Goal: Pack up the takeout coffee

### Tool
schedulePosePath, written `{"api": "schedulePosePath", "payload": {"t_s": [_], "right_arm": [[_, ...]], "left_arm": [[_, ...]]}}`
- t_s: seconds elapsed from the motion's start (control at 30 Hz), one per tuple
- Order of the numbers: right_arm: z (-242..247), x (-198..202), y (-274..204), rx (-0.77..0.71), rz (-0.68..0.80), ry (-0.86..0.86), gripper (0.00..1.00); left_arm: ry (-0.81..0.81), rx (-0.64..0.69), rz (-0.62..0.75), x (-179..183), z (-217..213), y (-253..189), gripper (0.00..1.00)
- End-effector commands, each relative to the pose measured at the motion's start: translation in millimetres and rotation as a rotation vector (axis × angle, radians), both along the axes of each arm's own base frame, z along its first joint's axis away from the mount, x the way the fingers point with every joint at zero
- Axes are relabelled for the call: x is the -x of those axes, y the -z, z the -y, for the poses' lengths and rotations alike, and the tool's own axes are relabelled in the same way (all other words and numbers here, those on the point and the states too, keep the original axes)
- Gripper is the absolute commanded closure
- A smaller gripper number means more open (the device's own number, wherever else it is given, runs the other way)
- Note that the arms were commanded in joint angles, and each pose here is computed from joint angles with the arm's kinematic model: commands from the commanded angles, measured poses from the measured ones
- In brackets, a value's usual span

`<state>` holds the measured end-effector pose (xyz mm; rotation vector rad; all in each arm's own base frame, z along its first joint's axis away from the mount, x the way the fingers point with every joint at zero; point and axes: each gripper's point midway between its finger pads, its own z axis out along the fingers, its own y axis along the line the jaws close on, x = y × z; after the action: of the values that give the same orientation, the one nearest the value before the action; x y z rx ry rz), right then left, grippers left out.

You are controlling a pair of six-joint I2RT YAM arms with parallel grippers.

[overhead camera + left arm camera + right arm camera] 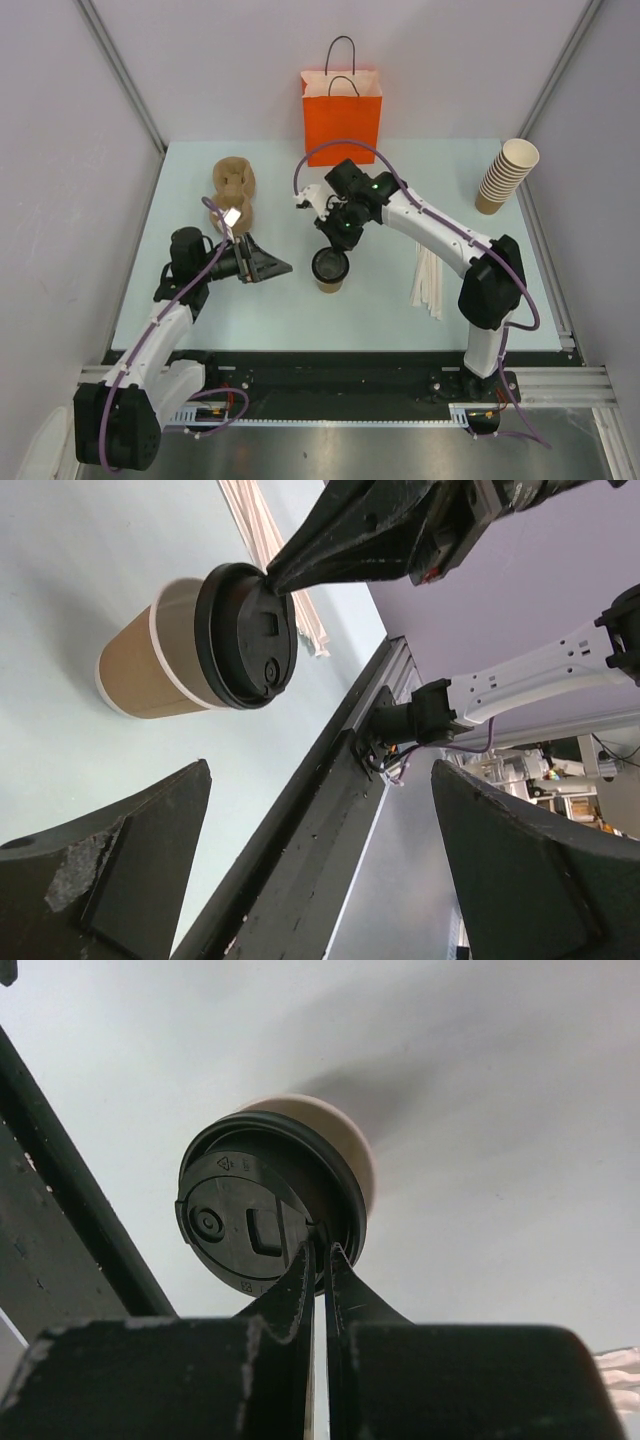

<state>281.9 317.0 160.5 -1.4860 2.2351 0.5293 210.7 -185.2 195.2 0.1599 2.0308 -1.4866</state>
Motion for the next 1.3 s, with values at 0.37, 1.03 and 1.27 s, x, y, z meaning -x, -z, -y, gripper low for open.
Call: {"api": "schedulePosePath", "payload": {"t_s": [0.37,1.03,1.27], "right_arm": [[-5,-10,-2,-0.005,-0.065,0.007,1.00],[-2,-17,11,0.014,-0.115,0.011,1.00],[3,-22,11,0.009,-0.123,0.017,1.00]], "left_arm": [[-0.062,0.036,0.089,-16,-2,-19,0.03],[-0.061,0.045,0.083,-14,-2,-16,0.03],[-0.063,0.044,0.080,-13,-2,-14,0.03]]}}
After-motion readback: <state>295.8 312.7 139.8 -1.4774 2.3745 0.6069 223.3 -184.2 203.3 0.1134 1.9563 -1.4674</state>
